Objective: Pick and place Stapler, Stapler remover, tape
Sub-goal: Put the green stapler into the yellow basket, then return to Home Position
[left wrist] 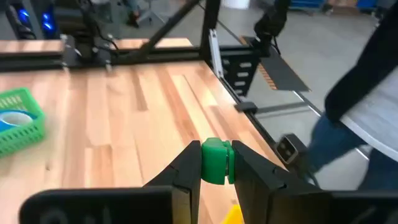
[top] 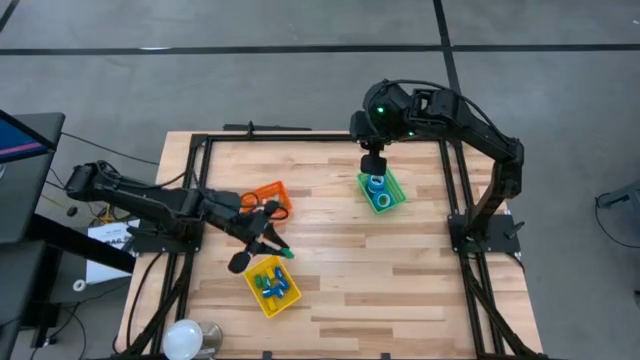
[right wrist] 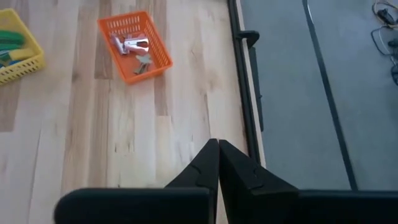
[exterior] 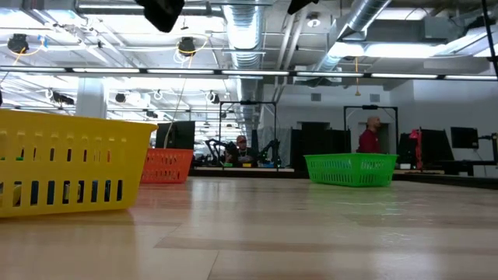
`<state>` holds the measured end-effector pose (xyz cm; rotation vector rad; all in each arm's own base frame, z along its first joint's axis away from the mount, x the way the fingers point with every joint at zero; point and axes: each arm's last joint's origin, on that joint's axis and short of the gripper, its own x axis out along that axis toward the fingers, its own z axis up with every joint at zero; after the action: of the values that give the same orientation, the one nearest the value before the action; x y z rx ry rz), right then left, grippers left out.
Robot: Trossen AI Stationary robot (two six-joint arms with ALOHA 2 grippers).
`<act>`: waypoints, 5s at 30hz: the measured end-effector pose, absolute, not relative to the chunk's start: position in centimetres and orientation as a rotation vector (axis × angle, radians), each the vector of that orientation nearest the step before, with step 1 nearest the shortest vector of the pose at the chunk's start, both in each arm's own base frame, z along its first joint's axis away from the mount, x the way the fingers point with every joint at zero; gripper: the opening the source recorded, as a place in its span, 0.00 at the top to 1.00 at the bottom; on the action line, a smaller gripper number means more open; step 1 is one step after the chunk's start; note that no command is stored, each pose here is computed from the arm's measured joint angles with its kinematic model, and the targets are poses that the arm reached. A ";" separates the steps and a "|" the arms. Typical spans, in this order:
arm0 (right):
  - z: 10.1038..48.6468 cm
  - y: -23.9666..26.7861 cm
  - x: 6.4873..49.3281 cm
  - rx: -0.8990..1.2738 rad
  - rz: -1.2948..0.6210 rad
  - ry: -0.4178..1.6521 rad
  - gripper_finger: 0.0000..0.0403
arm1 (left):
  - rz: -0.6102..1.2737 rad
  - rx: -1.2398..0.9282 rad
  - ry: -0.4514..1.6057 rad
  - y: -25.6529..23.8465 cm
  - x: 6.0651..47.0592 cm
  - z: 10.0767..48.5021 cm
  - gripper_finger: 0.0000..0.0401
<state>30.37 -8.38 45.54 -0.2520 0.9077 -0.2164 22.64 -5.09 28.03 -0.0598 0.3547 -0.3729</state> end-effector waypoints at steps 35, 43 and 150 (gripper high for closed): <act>45.7 -9.5 30.3 -0.306 -0.223 0.890 1.00 | -0.430 -0.071 0.713 -6.8 20.5 20.2 0.79; 45.7 -9.5 30.3 -0.289 -0.232 0.887 1.00 | -0.427 -0.070 0.712 -6.8 20.5 20.2 0.65; 20.7 -1.0 22.3 0.280 -0.151 0.531 1.00 | 0.100 -0.072 0.228 0.1 17.6 27.7 0.63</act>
<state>22.33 -1.00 20.74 0.2800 0.5308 -0.1511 17.55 0.06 27.70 -0.0723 0.2282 0.0996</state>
